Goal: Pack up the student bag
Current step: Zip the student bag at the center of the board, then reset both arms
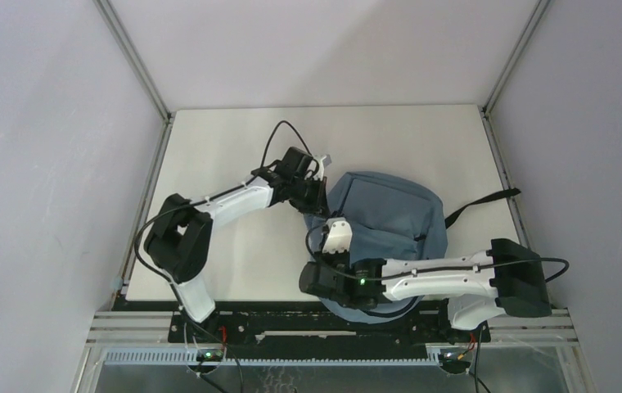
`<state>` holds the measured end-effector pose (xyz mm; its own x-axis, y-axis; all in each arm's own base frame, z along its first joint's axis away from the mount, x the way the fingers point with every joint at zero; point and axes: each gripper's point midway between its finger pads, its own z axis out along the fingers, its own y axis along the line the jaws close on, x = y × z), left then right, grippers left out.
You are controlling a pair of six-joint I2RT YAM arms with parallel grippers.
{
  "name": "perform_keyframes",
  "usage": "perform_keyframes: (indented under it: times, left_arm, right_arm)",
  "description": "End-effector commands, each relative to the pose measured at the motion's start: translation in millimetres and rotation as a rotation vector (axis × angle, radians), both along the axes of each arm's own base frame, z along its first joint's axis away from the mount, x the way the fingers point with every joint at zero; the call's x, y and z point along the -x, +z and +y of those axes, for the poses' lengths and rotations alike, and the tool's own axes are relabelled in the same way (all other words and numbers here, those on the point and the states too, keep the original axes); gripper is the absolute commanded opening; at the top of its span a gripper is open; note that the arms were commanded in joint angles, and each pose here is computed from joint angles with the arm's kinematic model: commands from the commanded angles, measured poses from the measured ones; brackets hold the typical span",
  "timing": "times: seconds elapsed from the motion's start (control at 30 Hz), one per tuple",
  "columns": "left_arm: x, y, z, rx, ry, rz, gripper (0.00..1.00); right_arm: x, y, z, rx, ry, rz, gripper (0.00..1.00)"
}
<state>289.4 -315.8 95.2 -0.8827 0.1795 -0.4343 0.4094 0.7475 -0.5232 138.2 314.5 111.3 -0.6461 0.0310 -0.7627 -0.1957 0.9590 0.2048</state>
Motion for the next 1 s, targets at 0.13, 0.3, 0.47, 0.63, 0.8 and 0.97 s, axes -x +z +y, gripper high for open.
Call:
perform_keyframes:
  times: [0.13, 0.3, 0.47, 0.63, 0.8, 0.97]
  left_arm:
    - [-66, 32, -2, 0.091, 0.124, -0.125, 0.00]
    - [-80, 51, 6, 0.087, 0.166, -0.172, 0.00]
    - [-77, 74, 8, 0.107, 0.152, -0.215, 0.00]
    - [-65, 106, 25, 0.082, 0.162, -0.272, 0.21]
    - [-47, 138, 61, 0.045, 0.246, -0.385, 0.42]
    - [-17, 152, 99, 0.014, 0.310, -0.431, 0.47]
  right_arm:
    - [45, 15, 21, 0.011, 0.200, -0.028, 0.00]
    - [42, 15, 27, -0.011, 0.236, -0.049, 0.00]
    - [29, 12, 24, -0.015, 0.201, -0.034, 0.00]
    - [13, 18, 16, -0.032, 0.181, -0.048, 0.00]
    - [-3, 11, 15, -0.086, 0.182, 0.018, 0.00]
    - [-48, 18, 27, -0.197, 0.108, 0.019, 0.00]
